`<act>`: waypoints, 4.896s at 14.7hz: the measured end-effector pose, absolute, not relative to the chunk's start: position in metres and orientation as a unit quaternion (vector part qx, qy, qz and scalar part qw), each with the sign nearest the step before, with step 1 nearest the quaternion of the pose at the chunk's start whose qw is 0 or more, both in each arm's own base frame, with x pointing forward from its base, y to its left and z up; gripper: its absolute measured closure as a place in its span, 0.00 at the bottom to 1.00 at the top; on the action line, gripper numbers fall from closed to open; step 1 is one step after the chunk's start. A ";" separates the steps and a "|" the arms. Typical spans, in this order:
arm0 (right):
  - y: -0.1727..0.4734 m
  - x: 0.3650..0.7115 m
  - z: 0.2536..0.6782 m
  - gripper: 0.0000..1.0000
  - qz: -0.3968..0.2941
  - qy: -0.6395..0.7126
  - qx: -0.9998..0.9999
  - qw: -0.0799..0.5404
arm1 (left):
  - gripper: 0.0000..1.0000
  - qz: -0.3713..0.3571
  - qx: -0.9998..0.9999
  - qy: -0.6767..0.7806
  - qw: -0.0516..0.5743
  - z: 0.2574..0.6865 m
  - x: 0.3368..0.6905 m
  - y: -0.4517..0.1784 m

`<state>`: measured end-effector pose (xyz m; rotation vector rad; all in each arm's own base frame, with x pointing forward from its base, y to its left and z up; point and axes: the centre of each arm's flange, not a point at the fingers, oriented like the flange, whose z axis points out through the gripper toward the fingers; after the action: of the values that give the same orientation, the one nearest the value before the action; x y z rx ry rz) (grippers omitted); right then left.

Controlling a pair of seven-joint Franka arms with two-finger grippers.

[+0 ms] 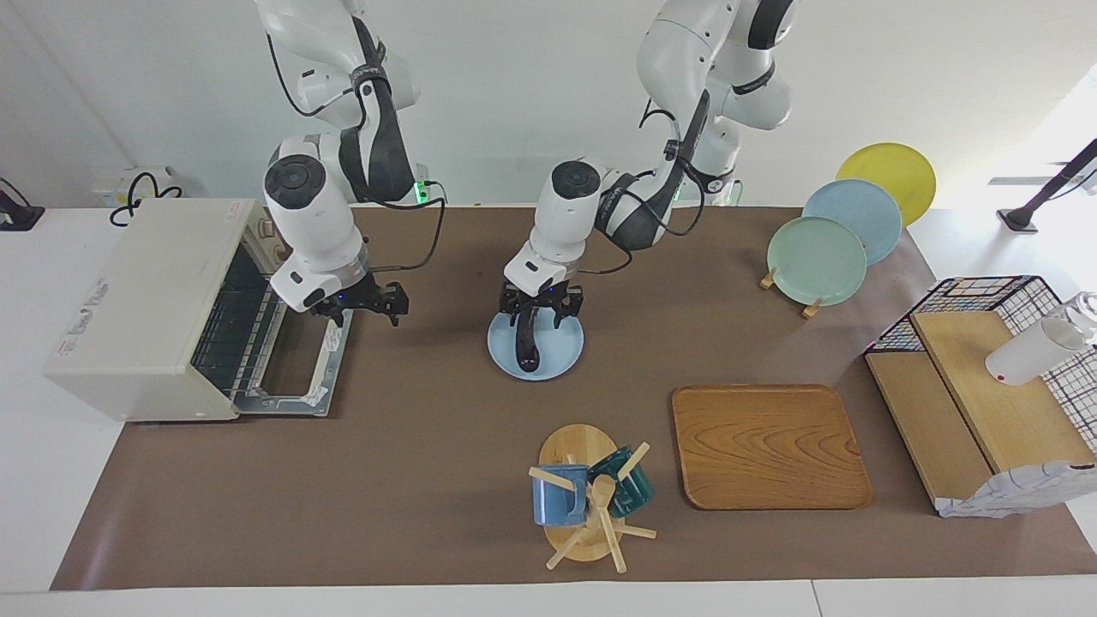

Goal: Put eggplant into oven
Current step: 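Withdraw the left gripper while the right gripper reaches the eggplant on the plate, then grasp the eggplant on the plate with the right gripper and lift it, then carry the eggplant into the open oven with the right gripper and release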

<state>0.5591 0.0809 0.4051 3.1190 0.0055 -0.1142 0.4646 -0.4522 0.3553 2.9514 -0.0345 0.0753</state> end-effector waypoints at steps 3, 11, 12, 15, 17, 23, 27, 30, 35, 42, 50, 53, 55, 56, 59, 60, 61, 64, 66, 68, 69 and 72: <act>0.092 0.558 0.406 0.00 -0.038 -0.005 0.999 -0.015 | 0.00 0.020 0.996 -0.006 0.085 0.407 0.496 -0.399; 0.241 0.542 0.431 0.00 -0.005 0.023 0.999 -0.032 | 0.00 0.017 0.997 -0.016 0.067 0.507 0.562 -0.199; 0.273 0.539 0.435 0.00 -0.001 0.019 0.999 -0.034 | 0.00 0.016 0.997 -0.022 0.065 0.515 0.564 -0.173; 0.379 0.534 0.428 0.00 -0.001 0.007 1.000 0.004 | 0.00 0.010 0.997 -0.045 0.060 0.539 0.558 -0.126; 0.440 0.536 0.402 0.00 0.012 -0.012 1.000 0.011 | 0.00 0.005 0.997 -0.054 0.046 0.547 0.550 -0.121; 0.474 0.532 0.331 0.18 0.020 0.000 1.000 0.016 | 0.00 -0.032 0.997 -0.066 0.025 0.564 0.524 -0.121; 0.467 0.521 0.313 0.26 0.013 0.006 0.999 0.029 | 0.00 -0.049 0.996 -0.068 0.022 0.578 0.511 -0.119; 0.466 0.507 0.303 0.30 0.017 0.018 0.999 0.033 | 0.00 -0.039 0.997 -0.066 0.023 0.598 0.511 -0.116; 0.463 0.503 0.302 0.67 0.015 0.020 0.999 0.036 | 0.00 -0.018 0.998 -0.054 0.026 0.591 0.530 -0.107; 0.456 0.505 0.303 0.97 0.023 0.027 0.998 0.051 | 0.00 -0.026 0.998 -0.052 0.026 0.572 0.540 -0.107; 0.345 0.563 0.371 0.97 -0.027 0.090 0.984 0.149 | 0.00 -0.026 0.998 -0.054 0.016 0.572 0.540 -0.106; 0.235 0.597 0.421 0.97 -0.056 0.100 0.983 0.145 | 0.00 -0.025 0.998 -0.055 0.015 0.572 0.540 -0.107; 0.165 0.598 0.441 0.97 -0.072 0.107 0.982 0.137 | 0.00 -0.025 0.998 -0.056 0.014 0.572 0.540 -0.108; 0.136 0.593 0.443 0.97 -0.082 0.106 0.982 0.134 | 0.00 -0.025 0.998 -0.056 0.014 0.572 0.540 -0.107; 0.080 0.571 0.424 0.97 -0.086 0.112 0.982 0.121 | 0.00 -0.025 0.998 -0.053 0.014 0.572 0.540 -0.105; 0.065 0.566 0.415 0.97 -0.087 0.113 0.983 0.117 | 0.00 -0.025 0.998 -0.053 0.014 0.572 0.540 -0.105; 0.051 0.561 0.406 0.97 -0.091 0.114 0.983 0.114 | 0.00 -0.025 0.998 -0.053 0.014 0.572 0.540 -0.104; 0.027 0.549 0.389 0.97 -0.100 0.132 0.978 0.124 | 0.00 -0.024 0.998 -0.052 0.014 0.572 0.540 -0.104; 0.015 0.540 0.382 0.97 -0.106 0.135 0.976 0.133 | 0.00 -0.024 0.998 -0.051 0.014 0.572 0.541 -0.102; 0.007 0.535 0.382 0.97 -0.113 0.145 0.974 0.131 | 0.00 -0.024 0.998 -0.048 0.014 0.572 0.541 -0.099; 0.004 0.533 0.383 0.97 -0.116 0.146 0.974 0.131 | 0.00 -0.024 0.999 -0.047 0.014 0.572 0.542 -0.098; -0.016 0.530 0.384 0.97 -0.124 0.148 0.973 0.126 | 0.00 -0.024 0.999 -0.043 0.014 0.572 0.542 -0.094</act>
<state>0.5295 -0.0163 0.3837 2.8337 0.4306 -0.3603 0.5422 -0.0941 0.5725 3.1104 -0.1354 -0.0753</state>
